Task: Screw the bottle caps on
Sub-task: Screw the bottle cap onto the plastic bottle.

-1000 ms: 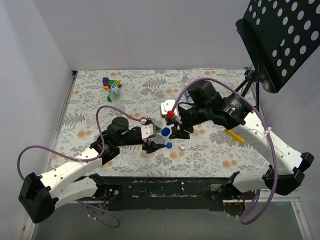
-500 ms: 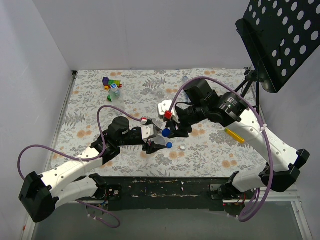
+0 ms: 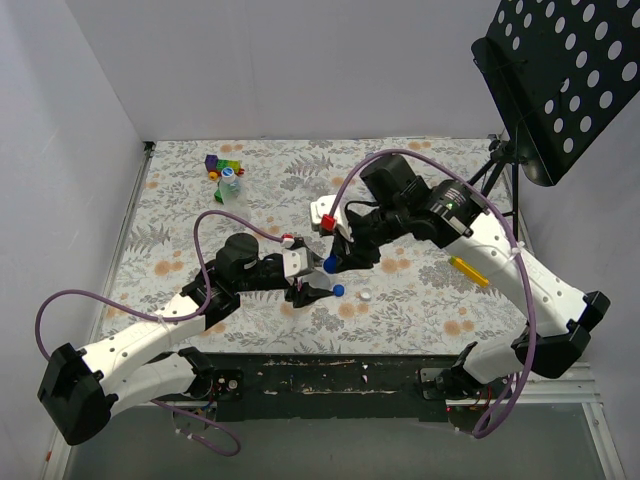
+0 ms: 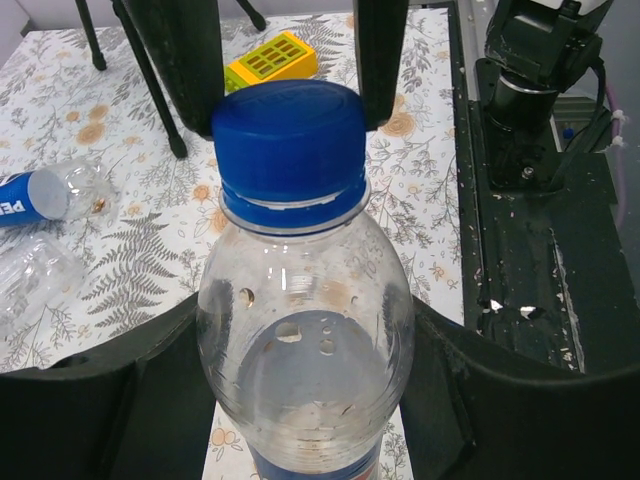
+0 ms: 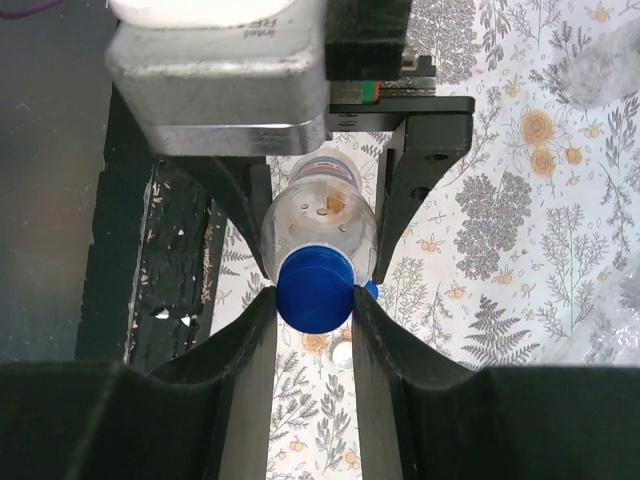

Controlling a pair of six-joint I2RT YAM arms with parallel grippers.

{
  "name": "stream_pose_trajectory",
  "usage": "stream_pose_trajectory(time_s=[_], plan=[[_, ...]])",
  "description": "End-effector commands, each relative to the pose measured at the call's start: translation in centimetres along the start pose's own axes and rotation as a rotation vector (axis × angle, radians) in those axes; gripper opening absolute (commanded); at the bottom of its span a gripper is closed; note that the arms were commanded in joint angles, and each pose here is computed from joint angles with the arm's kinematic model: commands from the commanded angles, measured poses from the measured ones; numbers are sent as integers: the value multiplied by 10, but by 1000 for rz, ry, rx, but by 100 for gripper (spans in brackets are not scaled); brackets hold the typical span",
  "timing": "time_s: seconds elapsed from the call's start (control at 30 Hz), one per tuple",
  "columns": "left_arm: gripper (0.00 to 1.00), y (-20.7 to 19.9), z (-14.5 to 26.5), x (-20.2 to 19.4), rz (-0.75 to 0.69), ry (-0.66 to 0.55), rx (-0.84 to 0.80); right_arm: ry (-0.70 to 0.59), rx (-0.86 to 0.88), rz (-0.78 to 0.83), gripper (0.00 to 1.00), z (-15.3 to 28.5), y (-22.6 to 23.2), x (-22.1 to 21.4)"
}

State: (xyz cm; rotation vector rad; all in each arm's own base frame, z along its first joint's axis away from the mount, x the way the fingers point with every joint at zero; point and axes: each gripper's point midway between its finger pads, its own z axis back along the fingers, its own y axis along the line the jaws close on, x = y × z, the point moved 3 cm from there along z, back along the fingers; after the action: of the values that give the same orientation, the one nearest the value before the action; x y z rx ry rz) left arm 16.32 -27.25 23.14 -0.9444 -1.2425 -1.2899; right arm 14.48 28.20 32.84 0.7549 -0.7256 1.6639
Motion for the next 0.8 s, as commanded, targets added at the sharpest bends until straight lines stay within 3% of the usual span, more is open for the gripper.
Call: stream_pose_trajectory(time_s=[0.0,0.13,0.27,0.4,0.47,0.57,0.77], plan=[[0,20,4,23,-48,-52,122,-11,-62,-138,12,-2,-10,9],[0,53,14,16,-31,-21,364,-18,-214,-434,9,-14,-33,9],[0,91,37,0,-48,73,693,-34,-346,-827,2,-35,-50,0],[0,104,58,-10,-142,191,930,-96,-394,-1002,1,-53,-55,-10],[0,105,65,-15,-198,253,1014,-142,-421,-1018,1,-52,-59,-9],[0,103,65,-17,-233,281,1016,-198,-440,-966,4,-40,-63,4],[0,80,39,-10,-136,169,697,-273,-441,-671,46,11,-60,29]])
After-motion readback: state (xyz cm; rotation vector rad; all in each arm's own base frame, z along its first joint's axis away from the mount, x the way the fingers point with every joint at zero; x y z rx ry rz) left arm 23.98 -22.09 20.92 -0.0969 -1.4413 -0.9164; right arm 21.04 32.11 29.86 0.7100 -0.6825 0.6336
